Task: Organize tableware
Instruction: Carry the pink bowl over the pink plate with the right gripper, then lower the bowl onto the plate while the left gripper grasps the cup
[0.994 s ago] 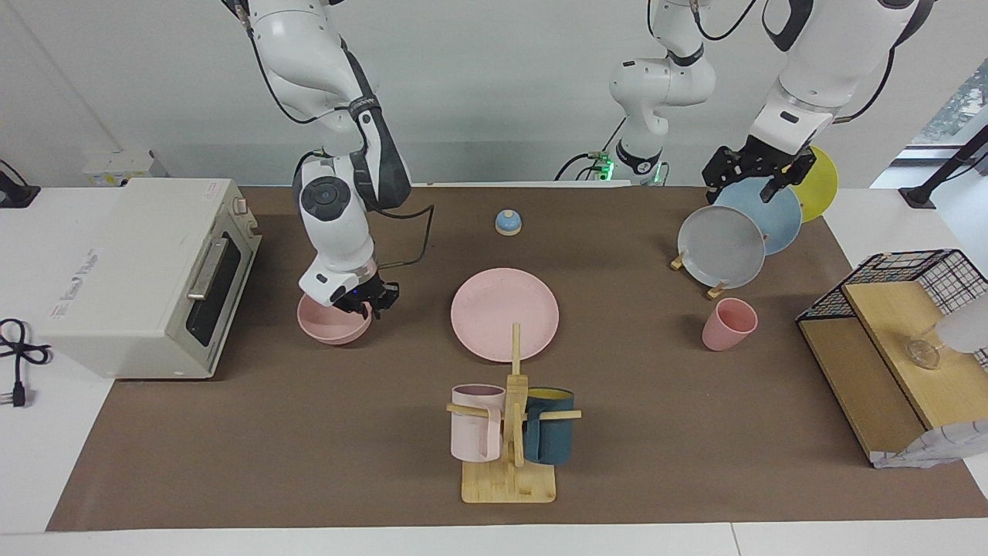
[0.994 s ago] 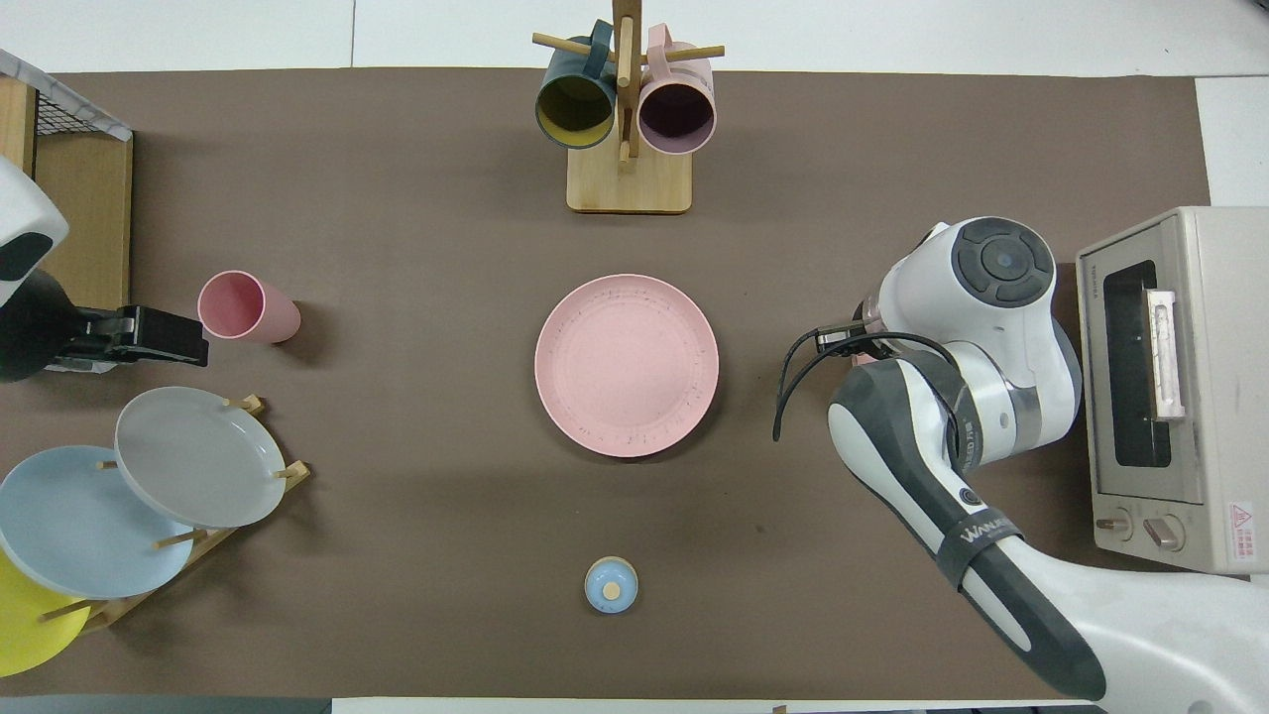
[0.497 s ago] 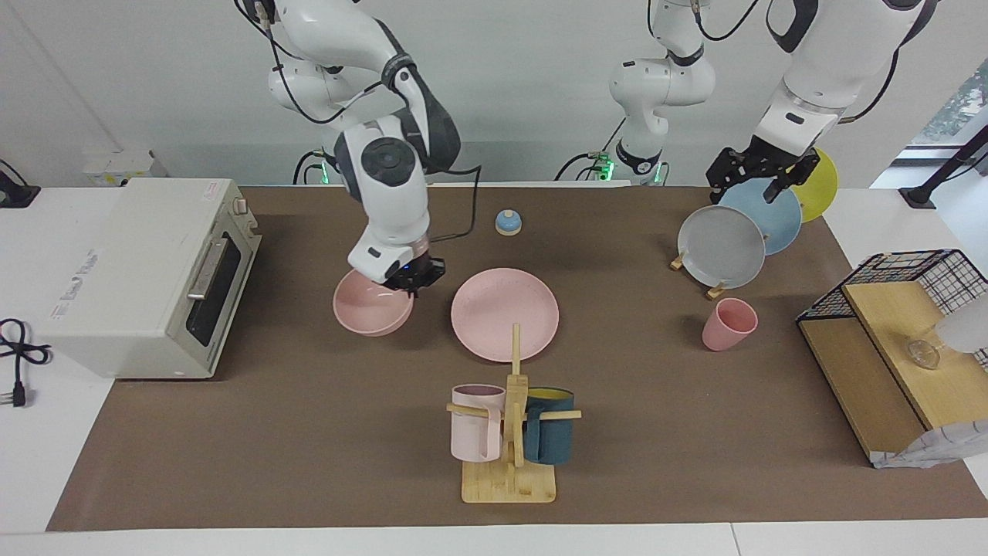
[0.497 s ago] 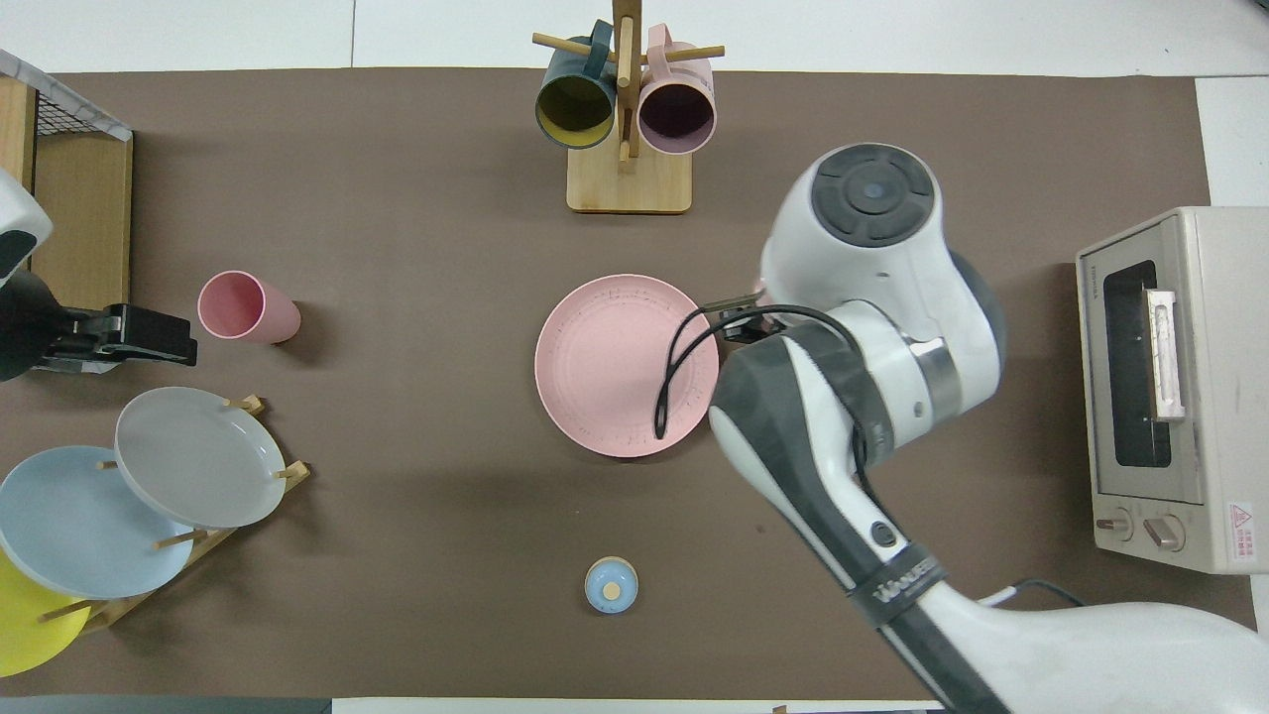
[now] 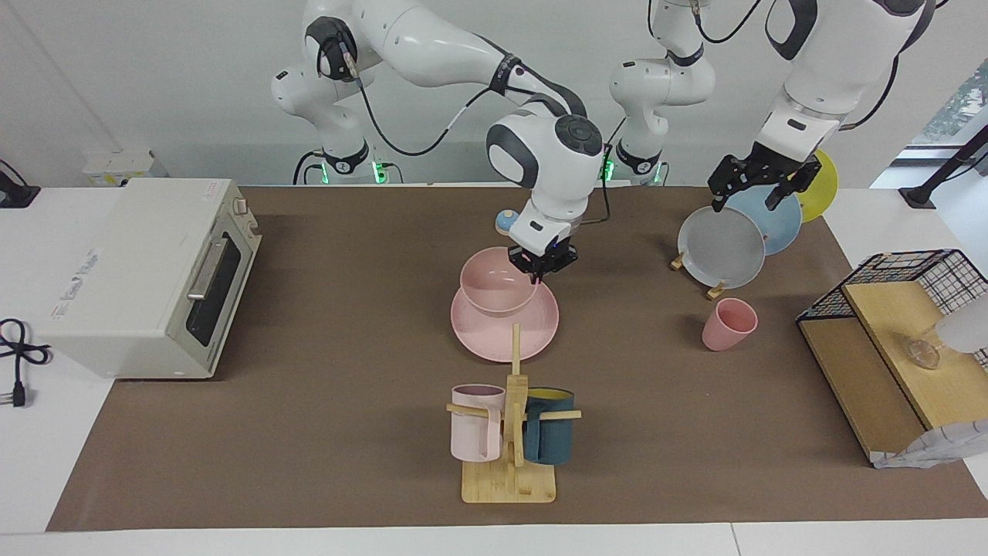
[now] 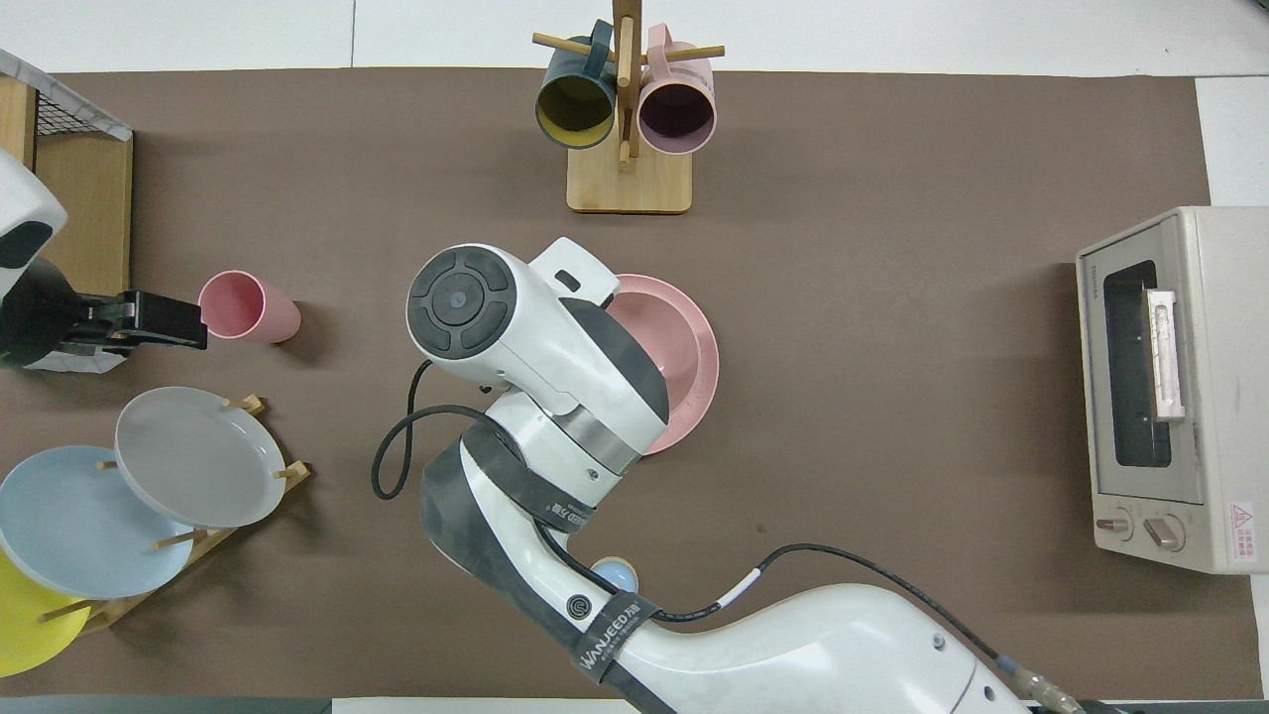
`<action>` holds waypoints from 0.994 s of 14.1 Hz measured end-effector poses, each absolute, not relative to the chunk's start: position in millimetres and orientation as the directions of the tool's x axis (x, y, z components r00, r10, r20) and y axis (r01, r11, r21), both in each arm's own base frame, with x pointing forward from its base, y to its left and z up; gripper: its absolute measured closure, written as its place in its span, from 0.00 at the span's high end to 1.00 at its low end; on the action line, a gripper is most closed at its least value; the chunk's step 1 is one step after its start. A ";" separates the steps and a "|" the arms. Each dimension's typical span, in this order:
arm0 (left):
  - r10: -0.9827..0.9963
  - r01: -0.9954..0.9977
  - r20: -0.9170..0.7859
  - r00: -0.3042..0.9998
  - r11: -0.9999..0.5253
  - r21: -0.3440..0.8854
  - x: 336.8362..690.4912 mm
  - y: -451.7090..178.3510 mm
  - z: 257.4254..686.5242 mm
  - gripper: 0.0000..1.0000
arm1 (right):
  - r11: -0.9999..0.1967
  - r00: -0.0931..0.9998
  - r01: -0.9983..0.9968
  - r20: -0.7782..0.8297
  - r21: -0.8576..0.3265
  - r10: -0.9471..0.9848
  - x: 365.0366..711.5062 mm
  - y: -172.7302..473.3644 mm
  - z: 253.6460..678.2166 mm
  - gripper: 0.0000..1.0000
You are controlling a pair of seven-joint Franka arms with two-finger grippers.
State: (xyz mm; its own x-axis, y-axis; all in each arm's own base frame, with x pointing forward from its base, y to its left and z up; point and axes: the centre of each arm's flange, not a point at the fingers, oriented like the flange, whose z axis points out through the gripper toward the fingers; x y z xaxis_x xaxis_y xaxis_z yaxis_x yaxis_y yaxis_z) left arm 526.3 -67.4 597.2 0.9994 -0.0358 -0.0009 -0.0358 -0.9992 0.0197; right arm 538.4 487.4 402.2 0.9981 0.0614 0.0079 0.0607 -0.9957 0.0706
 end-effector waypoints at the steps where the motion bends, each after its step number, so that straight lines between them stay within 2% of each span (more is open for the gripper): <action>1: -0.035 -0.035 0.004 0.999 -0.999 0.021 535.1 -68.1 584.7 1.00 | -0.996 0.998 0.063 0.009 0.071 0.064 539.4 489.5 394.8 0.05; 5: -0.028 -0.028 0.006 1.000 -0.999 0.028 587.3 -70.7 493.7 1.00 | -0.984 0.992 0.109 0.042 0.139 0.116 535.5 500.1 368.8 0.05; 8: -0.020 -0.019 -0.015 1.000 -0.999 0.030 612.1 -69.4 433.7 1.00 | -0.983 0.991 0.117 0.044 0.138 0.124 534.8 504.1 358.5 0.05; 14: -0.016 -0.015 -0.046 0.999 -1.000 0.027 604.8 -68.0 415.6 1.00 | -0.978 0.993 0.114 0.009 0.172 0.118 535.8 499.0 342.9 0.05</action>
